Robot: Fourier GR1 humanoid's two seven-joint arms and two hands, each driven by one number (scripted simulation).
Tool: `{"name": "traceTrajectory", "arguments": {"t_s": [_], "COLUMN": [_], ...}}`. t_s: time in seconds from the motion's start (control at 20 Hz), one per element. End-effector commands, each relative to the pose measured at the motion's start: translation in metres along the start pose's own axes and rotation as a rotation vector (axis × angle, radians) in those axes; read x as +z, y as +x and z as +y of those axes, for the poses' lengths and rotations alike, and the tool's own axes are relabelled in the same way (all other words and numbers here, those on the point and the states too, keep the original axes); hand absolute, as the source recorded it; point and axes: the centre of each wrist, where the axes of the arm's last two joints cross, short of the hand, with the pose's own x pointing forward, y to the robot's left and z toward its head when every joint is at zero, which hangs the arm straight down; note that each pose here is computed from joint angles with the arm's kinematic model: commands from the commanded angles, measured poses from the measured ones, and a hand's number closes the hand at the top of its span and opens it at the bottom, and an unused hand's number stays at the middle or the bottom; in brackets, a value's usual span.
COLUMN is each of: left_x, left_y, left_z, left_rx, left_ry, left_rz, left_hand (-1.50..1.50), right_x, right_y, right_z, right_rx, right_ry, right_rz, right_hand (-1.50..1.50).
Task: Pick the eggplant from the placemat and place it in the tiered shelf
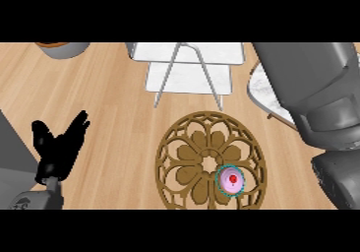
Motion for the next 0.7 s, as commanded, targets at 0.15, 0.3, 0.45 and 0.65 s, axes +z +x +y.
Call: {"name": "traceTrajectory", "arguments": {"t_s": [0.15,0.3,0.45,0.65], "left_x": [-0.002,0.000,0.008,0.006], "left_y": [-0.009,-0.014,-0.021,-0.036], "left_z": [-0.006,-0.005,0.007,0.013], "left_rx": [0.011,0.016,0.012,0.024], "left_ry": [0.006,-0.001,0.008,0.035], "left_rz": [0.053,0.059,0.066,0.081], "left_hand": [0.00,0.00,0.00,0.00], "right_x": [-0.010,-0.008,-0.020,-0.027], "right_y": [0.010,0.000,0.009,-0.016], "right_z": [-0.037,-0.034,-0.066,-0.108], "right_rx": [-0.253,-0.247,-0.189,-0.287], "right_ry": [-0.119,-0.226,-0.341,-0.443], "right_rz": [0.030,0.030,0.065,0.095], "right_hand": [-1.50,-1.50,-1.50,-1.50]}}
